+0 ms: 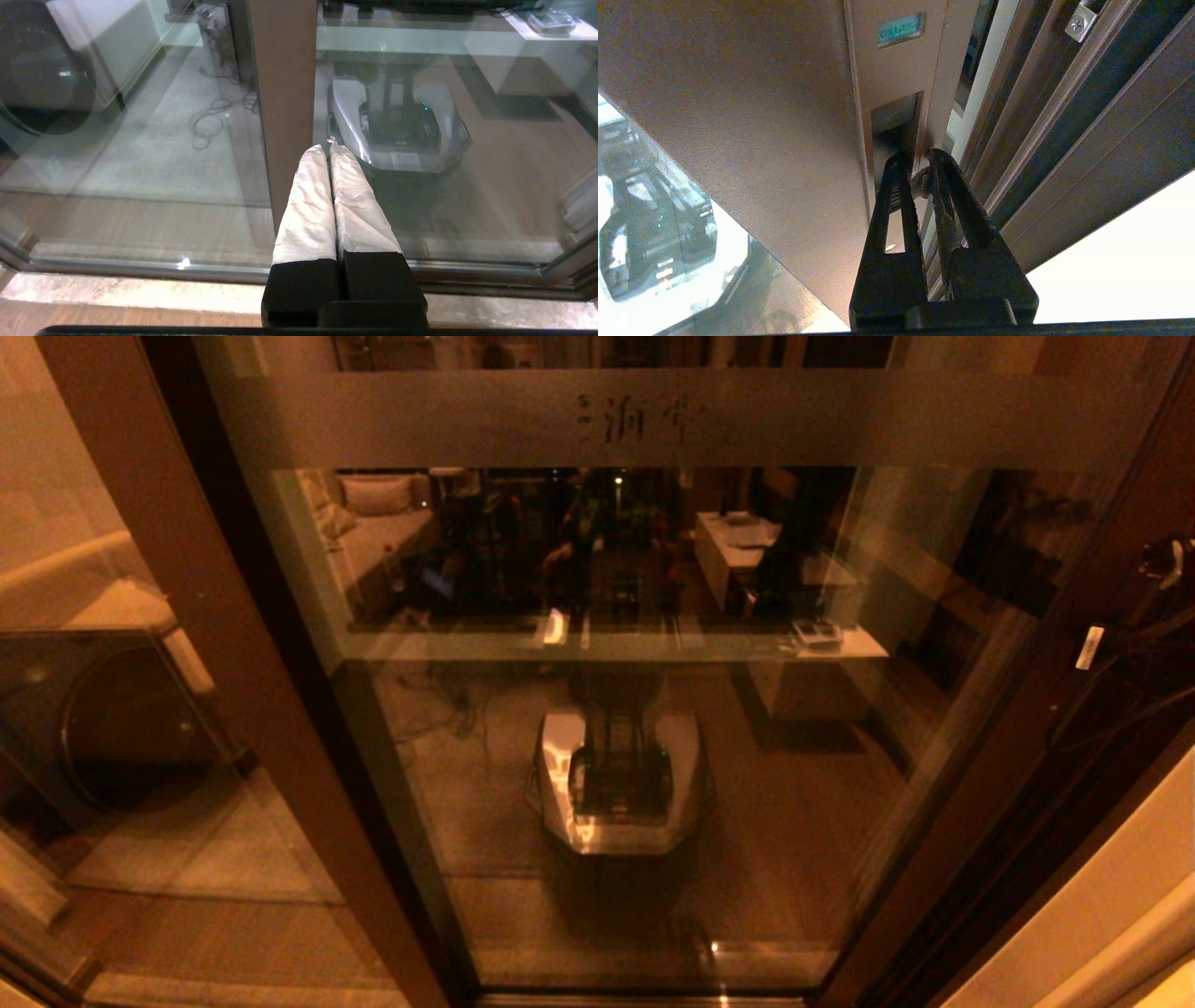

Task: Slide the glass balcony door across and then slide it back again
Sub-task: Close the slid door

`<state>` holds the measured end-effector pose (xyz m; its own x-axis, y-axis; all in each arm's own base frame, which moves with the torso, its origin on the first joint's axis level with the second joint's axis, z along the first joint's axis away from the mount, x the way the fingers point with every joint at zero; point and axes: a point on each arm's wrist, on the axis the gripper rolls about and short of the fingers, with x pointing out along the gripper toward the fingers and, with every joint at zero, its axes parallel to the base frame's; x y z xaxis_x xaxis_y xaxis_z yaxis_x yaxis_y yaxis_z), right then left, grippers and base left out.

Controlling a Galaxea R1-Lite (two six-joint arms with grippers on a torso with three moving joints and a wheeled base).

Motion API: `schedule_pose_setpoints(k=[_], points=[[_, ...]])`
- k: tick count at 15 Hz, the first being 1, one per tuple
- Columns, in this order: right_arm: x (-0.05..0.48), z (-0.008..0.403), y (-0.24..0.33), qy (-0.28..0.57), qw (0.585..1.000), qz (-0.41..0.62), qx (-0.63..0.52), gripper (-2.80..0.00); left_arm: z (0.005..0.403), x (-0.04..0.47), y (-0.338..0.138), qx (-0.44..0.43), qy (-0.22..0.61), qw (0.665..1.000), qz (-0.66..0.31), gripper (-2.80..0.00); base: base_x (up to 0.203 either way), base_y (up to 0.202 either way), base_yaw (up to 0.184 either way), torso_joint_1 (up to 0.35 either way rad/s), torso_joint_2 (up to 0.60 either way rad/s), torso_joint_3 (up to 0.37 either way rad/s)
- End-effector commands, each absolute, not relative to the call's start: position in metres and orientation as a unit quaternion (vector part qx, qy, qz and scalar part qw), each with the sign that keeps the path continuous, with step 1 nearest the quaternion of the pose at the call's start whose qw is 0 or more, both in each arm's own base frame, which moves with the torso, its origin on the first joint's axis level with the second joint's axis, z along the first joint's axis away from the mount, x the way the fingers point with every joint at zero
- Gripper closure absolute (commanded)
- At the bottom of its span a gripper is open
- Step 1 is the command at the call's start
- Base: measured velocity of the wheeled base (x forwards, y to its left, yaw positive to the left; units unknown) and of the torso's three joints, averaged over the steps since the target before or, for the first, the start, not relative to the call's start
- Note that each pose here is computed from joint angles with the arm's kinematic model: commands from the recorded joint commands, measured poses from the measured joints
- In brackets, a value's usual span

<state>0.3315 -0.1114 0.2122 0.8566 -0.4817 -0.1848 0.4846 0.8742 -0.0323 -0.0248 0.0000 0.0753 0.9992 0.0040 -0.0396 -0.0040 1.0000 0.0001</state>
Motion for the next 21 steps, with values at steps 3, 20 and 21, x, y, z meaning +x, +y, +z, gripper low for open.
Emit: schedule_pose_setpoints(k=[3,20,21], points=[[0.326,0.218,-0.110,0.084,0.964,-0.251,0.008,0.00,0.075,-0.025,0.000,0.000,0.020,1.000,0.002,0.00,0.000,0.000,0.000,0.000,0.00,0.000],[0.295,0.227,-0.101,0.082,0.970,-0.230,-0.003,0.00,0.075,-0.025,0.000,0.000,0.020,1.000,0.002,0.00,0.000,0.000,0.000,0.000,0.00,0.000],[0.295,0.226,-0.101,0.083,0.971,-0.225,-0.002,0.00,0.075,-0.025,0.000,0.000,0.020,1.000,0.002,0.00,0.000,0.000,0.000,0.000,0.00,0.000]])
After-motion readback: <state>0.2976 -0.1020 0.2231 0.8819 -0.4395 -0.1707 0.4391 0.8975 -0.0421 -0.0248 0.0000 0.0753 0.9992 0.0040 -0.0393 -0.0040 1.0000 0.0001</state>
